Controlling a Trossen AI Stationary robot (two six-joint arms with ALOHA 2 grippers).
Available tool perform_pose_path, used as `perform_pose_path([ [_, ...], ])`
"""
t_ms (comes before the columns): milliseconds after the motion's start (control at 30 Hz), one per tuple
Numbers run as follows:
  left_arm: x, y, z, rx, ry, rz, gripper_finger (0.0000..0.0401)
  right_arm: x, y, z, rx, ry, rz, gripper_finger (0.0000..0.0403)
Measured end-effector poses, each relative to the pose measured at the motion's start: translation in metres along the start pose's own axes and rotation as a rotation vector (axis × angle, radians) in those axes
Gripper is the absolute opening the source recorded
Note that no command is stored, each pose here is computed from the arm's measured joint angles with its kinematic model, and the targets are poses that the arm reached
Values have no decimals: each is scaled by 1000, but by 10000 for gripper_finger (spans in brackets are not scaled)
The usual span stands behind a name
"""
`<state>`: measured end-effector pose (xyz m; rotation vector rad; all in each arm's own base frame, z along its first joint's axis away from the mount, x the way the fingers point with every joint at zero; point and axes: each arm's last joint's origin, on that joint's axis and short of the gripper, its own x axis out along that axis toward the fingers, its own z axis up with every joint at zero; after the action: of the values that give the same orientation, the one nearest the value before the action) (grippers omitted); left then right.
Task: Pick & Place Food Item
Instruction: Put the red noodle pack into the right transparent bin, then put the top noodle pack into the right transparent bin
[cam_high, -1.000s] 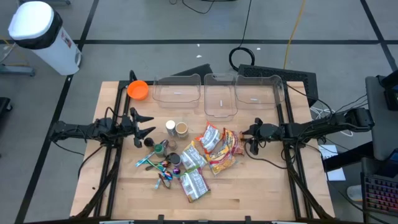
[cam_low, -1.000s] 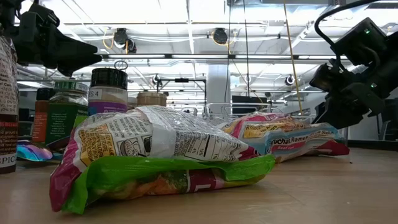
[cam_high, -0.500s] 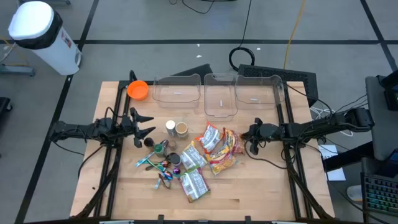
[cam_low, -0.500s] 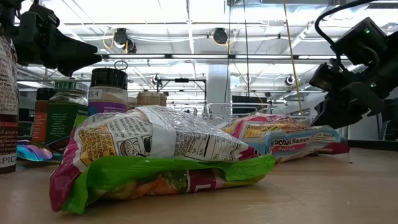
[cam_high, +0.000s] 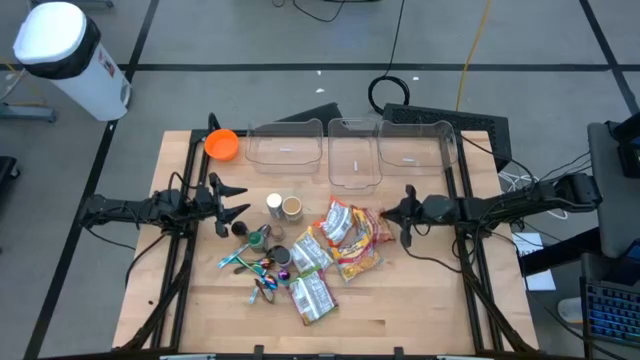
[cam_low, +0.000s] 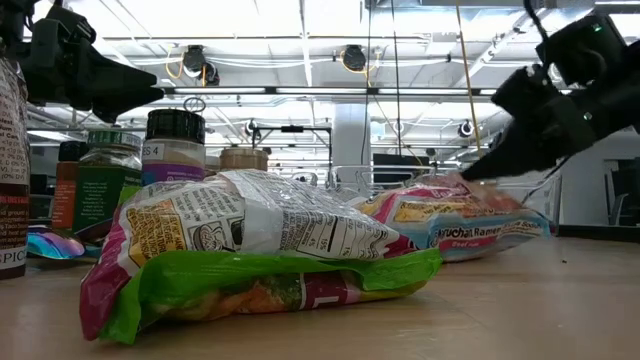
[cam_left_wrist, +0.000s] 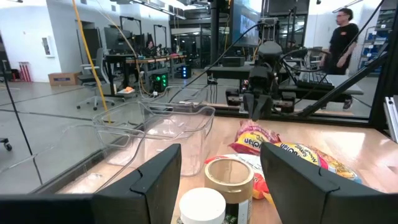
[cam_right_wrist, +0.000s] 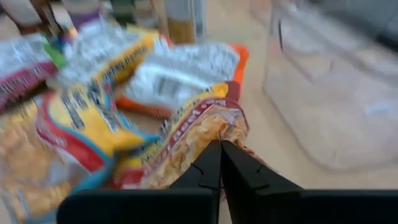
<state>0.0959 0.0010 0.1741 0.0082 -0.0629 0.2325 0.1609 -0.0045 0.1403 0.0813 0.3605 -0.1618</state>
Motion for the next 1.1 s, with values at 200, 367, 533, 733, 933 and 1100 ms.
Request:
perform_pose_path([
  [200, 0, 0, 0, 0, 0, 0, 228, -7, 3, 20, -4, -185, 85, 0],
  [367, 0, 0, 0, 0, 0, 0, 228, -20, 5, 43, -27, -427, 123, 0],
  [533, 0, 0, 0, 0, 0, 0, 228, -32, 1, 60, -59, -618, 88, 0],
  [733, 0, 0, 0, 0, -1, 0, 228, -32, -14, 84, -11, -585, -30, 0],
  [933, 0, 0, 0, 0, -1, 0, 228, -23, -19, 106, 11, -200, -80, 24],
  [1100, 0, 0, 0, 0, 0, 0, 228, -14, -14, 115, -1, 223, -81, 119],
])
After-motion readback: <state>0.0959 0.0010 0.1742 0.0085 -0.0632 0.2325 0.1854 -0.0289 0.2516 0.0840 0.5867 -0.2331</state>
